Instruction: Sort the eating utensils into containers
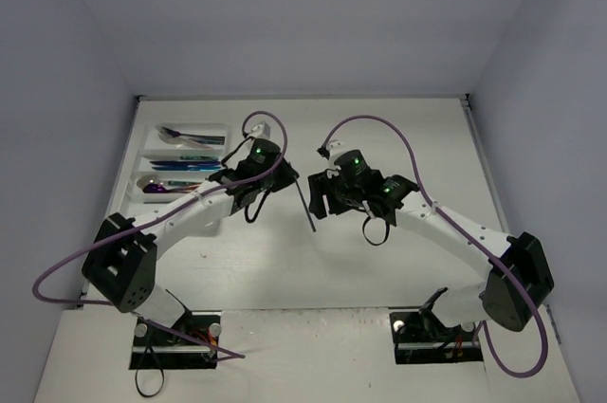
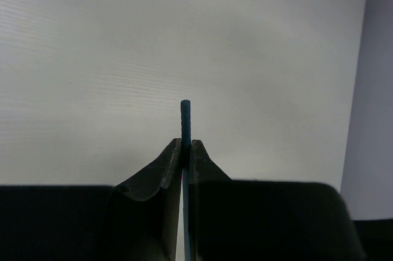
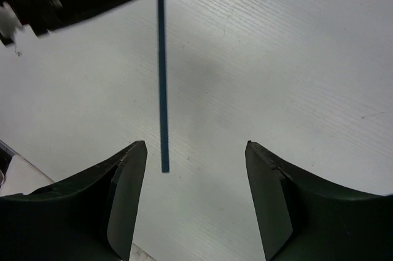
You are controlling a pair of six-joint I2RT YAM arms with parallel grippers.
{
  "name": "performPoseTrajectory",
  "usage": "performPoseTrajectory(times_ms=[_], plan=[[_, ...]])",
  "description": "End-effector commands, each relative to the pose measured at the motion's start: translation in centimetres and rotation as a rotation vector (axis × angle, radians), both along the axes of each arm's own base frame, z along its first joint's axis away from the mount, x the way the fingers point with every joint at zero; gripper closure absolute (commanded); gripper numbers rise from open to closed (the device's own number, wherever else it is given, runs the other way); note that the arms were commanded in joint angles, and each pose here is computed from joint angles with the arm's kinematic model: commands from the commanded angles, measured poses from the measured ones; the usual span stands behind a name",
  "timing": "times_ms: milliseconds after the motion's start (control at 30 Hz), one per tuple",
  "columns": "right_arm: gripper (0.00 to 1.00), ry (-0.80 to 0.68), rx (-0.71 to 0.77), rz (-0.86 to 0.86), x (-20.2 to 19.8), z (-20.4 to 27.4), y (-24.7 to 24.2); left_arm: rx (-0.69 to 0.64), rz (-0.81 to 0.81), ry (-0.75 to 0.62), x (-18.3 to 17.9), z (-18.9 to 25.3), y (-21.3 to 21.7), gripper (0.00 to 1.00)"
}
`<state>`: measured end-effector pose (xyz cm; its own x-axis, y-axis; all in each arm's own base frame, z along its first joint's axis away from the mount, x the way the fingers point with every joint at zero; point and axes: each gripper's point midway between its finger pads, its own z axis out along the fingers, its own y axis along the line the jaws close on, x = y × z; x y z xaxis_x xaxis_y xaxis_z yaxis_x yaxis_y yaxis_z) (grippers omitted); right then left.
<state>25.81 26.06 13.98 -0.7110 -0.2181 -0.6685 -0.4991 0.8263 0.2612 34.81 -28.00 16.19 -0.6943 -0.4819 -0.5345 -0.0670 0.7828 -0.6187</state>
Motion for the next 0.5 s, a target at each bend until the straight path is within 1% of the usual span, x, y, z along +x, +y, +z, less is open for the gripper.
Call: performPoseTrajectory(times_ms=[0, 133, 167, 267, 400, 467], plan=[[0.36, -0.077, 0.065, -0.030, 1.0, 2.8, -0.1, -0.046, 0.250, -0.055, 2.2, 2.6, 8.3, 1.00], [0.36, -0.064, 0.059, -0.048, 0.9, 2.3, -1.1, -0.011, 0.454, -0.050, 2.3, 2.0, 16.8, 1.00], [0.36, -0.063, 0.060, -0.051, 0.9, 2.2, -1.3, -0.021, 0.506, -0.062, 2.1, 2.4, 18.9, 1.00], [0.35, -0.065, 0.056, -0.065, 1.0, 2.3, -2.1, -0.036, 0.678, -0.050, 1.4, 1.4, 25.4, 1.00], [0.35, -0.066, 0.041, -0.083, 0.9, 2.2, -3.0, -0.045, 0.842, -0.033, 0.5, 0.2, 31.6, 1.00], [0.35, -0.070, 0.035, -0.089, 0.8, 2.3, -3.4, -0.050, 0.900, -0.021, 0.2, -0.7, 33.5, 1.00]])
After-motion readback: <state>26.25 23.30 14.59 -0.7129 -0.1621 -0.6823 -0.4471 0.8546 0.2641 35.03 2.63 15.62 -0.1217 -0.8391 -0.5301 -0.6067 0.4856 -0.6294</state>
